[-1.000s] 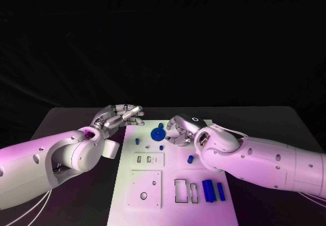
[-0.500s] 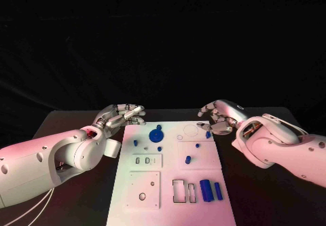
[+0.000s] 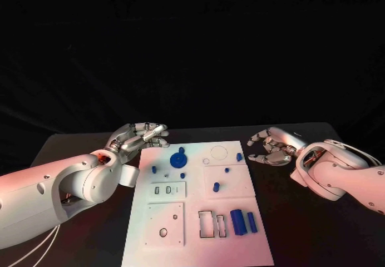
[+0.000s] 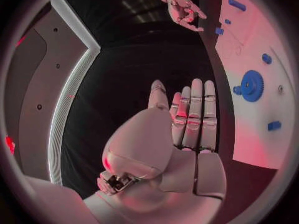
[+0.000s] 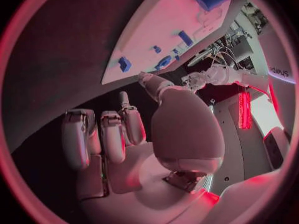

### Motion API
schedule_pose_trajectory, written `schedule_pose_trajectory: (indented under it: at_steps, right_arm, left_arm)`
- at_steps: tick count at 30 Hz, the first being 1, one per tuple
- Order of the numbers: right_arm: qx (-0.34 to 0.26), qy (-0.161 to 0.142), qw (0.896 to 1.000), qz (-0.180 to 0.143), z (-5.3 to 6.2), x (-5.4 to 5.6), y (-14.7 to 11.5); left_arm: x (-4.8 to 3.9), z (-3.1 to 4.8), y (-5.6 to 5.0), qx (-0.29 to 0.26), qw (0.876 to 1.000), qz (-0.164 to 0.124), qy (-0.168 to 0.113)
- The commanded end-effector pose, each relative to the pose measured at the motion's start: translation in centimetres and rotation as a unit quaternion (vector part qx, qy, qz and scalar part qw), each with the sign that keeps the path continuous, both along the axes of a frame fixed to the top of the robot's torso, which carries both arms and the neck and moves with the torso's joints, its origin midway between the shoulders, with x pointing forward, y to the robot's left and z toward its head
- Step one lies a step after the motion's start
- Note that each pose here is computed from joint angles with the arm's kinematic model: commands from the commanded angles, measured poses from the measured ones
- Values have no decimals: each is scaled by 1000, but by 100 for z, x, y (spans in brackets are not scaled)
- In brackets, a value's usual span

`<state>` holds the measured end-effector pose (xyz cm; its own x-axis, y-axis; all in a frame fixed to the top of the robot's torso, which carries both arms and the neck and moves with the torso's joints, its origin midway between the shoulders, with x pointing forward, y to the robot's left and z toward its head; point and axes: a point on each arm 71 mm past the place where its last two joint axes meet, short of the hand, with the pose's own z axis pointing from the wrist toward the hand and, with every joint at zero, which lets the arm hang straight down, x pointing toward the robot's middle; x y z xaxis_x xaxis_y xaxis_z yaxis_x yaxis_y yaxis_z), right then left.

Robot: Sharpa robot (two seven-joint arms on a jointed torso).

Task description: Assemble the parts on the task board

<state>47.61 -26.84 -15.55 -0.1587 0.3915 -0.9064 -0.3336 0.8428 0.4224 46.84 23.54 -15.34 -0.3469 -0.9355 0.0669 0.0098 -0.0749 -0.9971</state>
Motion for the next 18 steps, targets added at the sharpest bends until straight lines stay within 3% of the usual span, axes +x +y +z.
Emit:
schedule_pose_trajectory:
  at_steps: [1,8,18]
  right_arm:
    - [-1,21,999,32,-75,6,29]
    - [-7,22,999,30,-180,77,74]
    - [-10,15,1000,14,-241,199,104]
  left_arm:
    - [-3,11,-16,-5,1000,-6,-3]
    - [-6,13,-12,-5,1000,-6,-3]
    - [-8,13,-4,-5,1000,-6,-3]
